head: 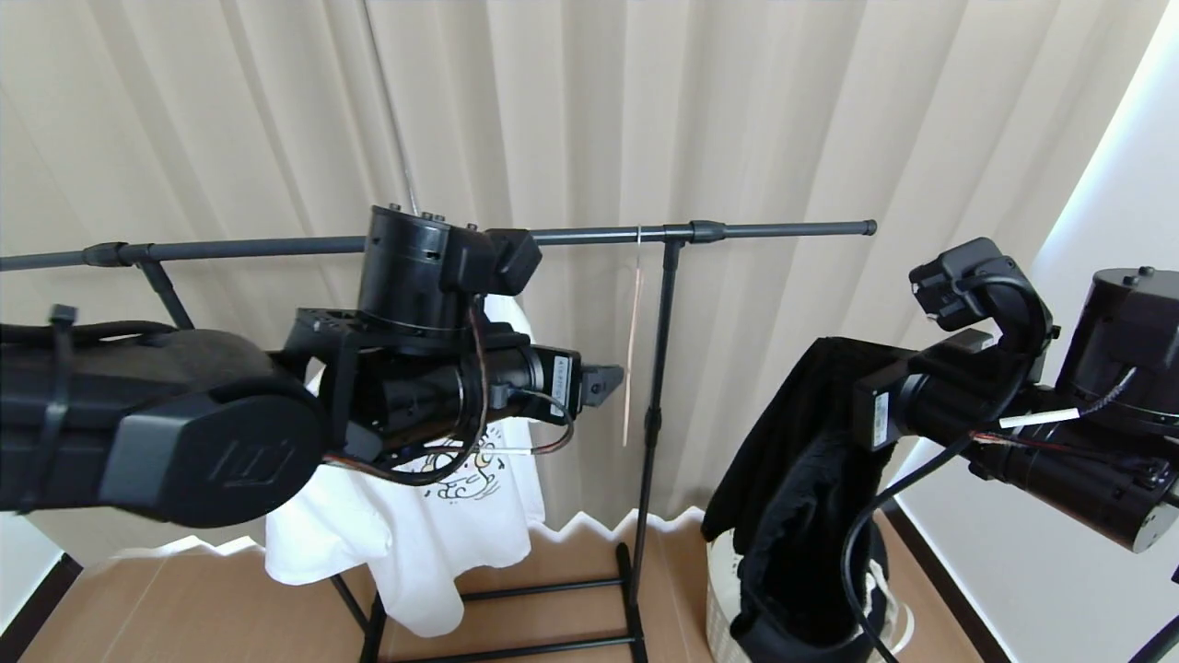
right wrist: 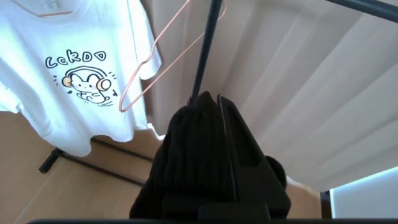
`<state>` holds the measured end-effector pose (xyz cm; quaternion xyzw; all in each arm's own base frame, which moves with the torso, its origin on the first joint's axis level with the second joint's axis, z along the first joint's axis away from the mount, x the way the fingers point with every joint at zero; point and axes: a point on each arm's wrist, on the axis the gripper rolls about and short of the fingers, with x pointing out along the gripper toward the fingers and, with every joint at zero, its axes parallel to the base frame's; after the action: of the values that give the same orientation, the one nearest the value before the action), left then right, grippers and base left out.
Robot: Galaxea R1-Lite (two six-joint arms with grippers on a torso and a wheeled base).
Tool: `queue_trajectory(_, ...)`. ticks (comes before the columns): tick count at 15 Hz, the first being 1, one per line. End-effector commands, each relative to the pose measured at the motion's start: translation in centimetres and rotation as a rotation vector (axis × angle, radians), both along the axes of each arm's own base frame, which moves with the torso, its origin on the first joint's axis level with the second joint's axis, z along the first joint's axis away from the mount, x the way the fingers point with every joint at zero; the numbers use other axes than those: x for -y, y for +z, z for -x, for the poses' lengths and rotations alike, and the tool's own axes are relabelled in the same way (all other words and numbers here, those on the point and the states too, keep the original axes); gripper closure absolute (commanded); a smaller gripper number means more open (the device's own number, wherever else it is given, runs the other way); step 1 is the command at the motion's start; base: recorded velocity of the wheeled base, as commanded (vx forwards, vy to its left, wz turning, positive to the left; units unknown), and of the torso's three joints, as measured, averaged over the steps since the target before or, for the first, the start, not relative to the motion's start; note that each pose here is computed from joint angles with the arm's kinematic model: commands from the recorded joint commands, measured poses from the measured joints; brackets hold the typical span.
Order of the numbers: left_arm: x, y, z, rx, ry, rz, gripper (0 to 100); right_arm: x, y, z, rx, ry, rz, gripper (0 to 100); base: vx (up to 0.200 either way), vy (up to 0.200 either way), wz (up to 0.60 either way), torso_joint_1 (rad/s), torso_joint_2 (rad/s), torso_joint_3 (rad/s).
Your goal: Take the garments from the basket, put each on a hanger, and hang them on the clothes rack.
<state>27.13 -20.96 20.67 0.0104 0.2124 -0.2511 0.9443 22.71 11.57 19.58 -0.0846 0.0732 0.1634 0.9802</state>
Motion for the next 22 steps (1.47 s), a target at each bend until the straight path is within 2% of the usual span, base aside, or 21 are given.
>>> queue_trajectory(1,2.0,-2.1,-2.8,0.014,0.027,-0.095,0,0.1,0.2,0.1,0.007,-0.007,-0.001,100,0.000,0.000,0.00,0.000,0.00,0.000)
queue_trajectory(3,3.1,-2.4,-4.0,0.038,0.028,-0.113,0,0.2,-0.1,0.3,0.014,-0.020,0.043,100,0.000,0.000,0.00,0.000,0.00,0.000)
queue_trajectory(6,4.6,-3.3,-5.9,0.047,0.027,-0.108,0,0.5,-1.7,0.9,0.000,-0.007,0.185,100,0.000,0.000,0.00,0.000,0.00,0.000)
queue_trajectory(10,6.3,-4.2,-8.3,0.083,0.018,-0.123,0,0.8,-2.5,1.5,-0.004,0.013,0.275,100,0.000,0.000,0.00,0.000,0.00,0.000)
queue_trajectory(14,7.0,-5.9,-10.9,0.115,0.032,-0.170,0,1.3,-2.0,2.4,0.023,0.016,0.279,100,0.000,0.000,0.00,0.000,0.00,0.000)
queue_trajectory(18,8.1,-6.5,-13.2,0.153,0.057,-0.147,0,1.2,-2.0,2.5,0.024,0.020,0.281,100,0.000,0.000,0.00,0.000,0.00,0.000)
queue_trajectory(20,9.1,-7.5,-14.9,0.175,0.065,-0.132,0,1.1,-2.0,2.5,0.025,0.027,0.286,100,0.000,0.000,0.00,0.000,0.00,0.000)
queue_trajectory(22,9.6,-8.3,-15.5,0.179,0.069,-0.133,0,1.1,-1.9,2.6,0.030,0.028,0.283,100,0.000,0.000,0.00,0.000,0.00,0.000)
